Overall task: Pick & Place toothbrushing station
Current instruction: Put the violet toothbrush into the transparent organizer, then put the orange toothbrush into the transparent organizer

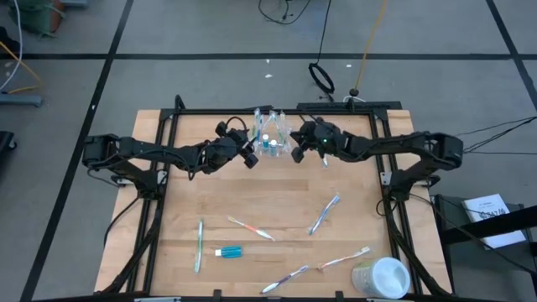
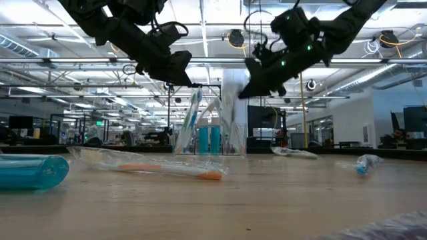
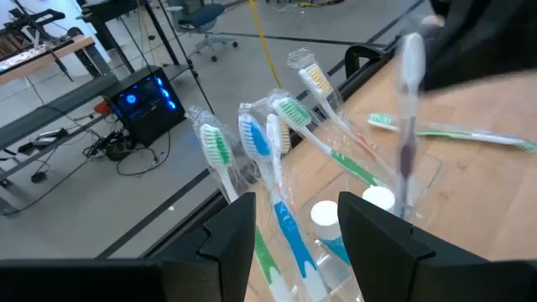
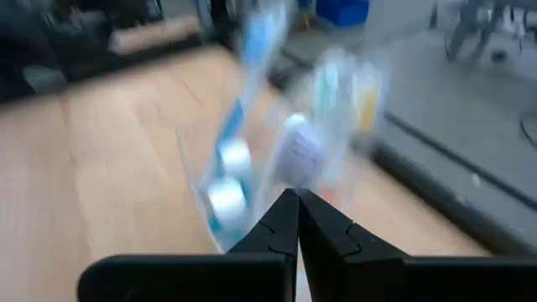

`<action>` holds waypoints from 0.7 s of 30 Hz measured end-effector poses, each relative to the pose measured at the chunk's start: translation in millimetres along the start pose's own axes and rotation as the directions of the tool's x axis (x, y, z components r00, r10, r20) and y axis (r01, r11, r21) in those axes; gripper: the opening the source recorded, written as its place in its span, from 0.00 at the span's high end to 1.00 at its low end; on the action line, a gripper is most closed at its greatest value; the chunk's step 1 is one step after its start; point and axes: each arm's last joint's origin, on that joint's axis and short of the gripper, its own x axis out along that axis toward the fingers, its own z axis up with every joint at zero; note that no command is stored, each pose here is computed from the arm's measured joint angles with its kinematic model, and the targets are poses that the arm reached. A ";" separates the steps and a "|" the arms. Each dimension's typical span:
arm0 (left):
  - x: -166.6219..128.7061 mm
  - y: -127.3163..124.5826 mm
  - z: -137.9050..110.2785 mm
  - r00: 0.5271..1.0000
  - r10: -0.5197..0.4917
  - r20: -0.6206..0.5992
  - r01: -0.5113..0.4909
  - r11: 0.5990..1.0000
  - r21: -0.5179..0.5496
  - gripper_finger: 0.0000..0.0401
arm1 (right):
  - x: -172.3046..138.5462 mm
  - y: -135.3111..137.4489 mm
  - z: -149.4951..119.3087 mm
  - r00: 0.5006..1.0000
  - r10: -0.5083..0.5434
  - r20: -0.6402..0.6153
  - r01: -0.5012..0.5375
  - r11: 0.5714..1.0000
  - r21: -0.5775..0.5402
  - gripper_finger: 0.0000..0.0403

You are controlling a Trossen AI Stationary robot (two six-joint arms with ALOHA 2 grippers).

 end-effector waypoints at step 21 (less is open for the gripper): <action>-20.2 -29.4 -4.1 0.976 -0.219 -0.017 0.219 0.975 0.036 0.56 | 10.5 0.3 -22.3 0.990 -0.018 -0.143 0.004 0.995 -0.099 0.80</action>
